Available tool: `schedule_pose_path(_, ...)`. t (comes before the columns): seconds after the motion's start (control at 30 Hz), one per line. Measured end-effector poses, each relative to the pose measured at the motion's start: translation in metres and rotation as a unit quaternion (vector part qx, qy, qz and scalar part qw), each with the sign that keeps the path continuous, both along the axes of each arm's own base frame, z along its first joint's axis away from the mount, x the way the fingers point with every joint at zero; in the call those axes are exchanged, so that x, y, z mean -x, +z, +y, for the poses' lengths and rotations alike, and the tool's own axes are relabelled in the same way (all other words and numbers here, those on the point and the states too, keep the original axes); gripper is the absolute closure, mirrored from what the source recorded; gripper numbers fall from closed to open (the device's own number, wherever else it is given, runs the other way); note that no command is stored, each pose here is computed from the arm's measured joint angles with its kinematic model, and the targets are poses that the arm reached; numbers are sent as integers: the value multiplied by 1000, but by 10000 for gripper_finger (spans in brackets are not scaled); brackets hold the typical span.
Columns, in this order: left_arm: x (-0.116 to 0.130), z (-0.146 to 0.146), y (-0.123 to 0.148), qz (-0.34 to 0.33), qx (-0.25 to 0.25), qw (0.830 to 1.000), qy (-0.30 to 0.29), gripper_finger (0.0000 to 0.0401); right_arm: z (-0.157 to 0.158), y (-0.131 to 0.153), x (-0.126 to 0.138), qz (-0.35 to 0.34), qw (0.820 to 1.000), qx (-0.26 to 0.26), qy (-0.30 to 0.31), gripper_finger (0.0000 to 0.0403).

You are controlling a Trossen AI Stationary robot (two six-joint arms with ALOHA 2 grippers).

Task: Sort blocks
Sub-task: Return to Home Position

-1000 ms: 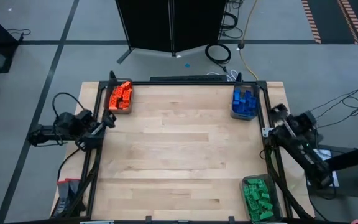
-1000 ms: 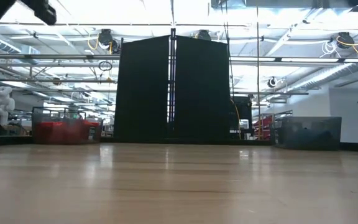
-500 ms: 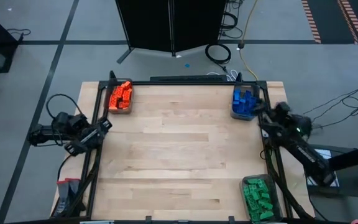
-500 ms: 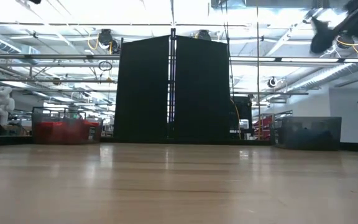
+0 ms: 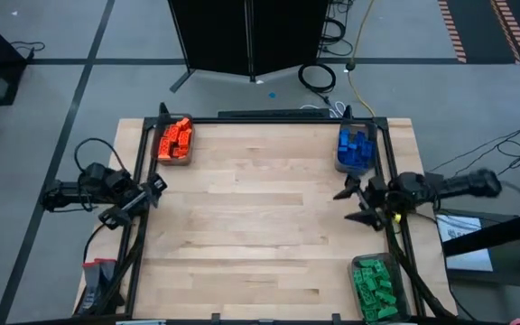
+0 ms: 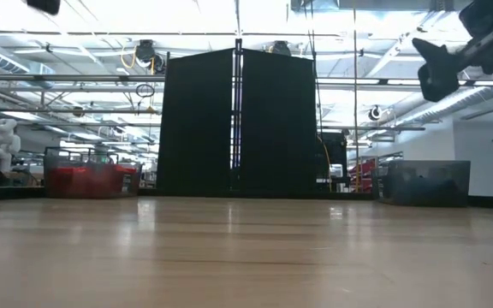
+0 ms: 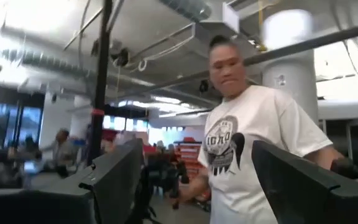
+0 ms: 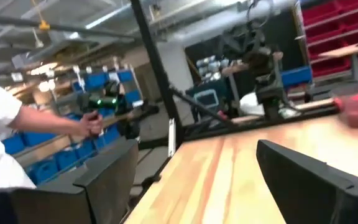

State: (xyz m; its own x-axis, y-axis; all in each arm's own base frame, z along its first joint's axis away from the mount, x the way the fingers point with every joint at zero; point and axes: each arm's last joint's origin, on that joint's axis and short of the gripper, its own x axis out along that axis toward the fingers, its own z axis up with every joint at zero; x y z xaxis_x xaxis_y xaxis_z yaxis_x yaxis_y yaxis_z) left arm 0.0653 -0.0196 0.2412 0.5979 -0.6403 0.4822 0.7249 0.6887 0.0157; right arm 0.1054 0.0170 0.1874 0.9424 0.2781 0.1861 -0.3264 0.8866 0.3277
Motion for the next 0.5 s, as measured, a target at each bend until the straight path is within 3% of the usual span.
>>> schedule_pose_path(0.23,-10,-2,-26,54,12,998,-9,98,22,0,-3,-3,999,14,46,78)
schedule_pose_path(0.4,-13,-6,-33,57,-35,998,-19,98,28,-2,-3,8,999,12,47,78)
schedule_pose_path(0.5,-19,-5,-41,66,-54,994,61,98,31,-3,-4,18,999,9,37,78)
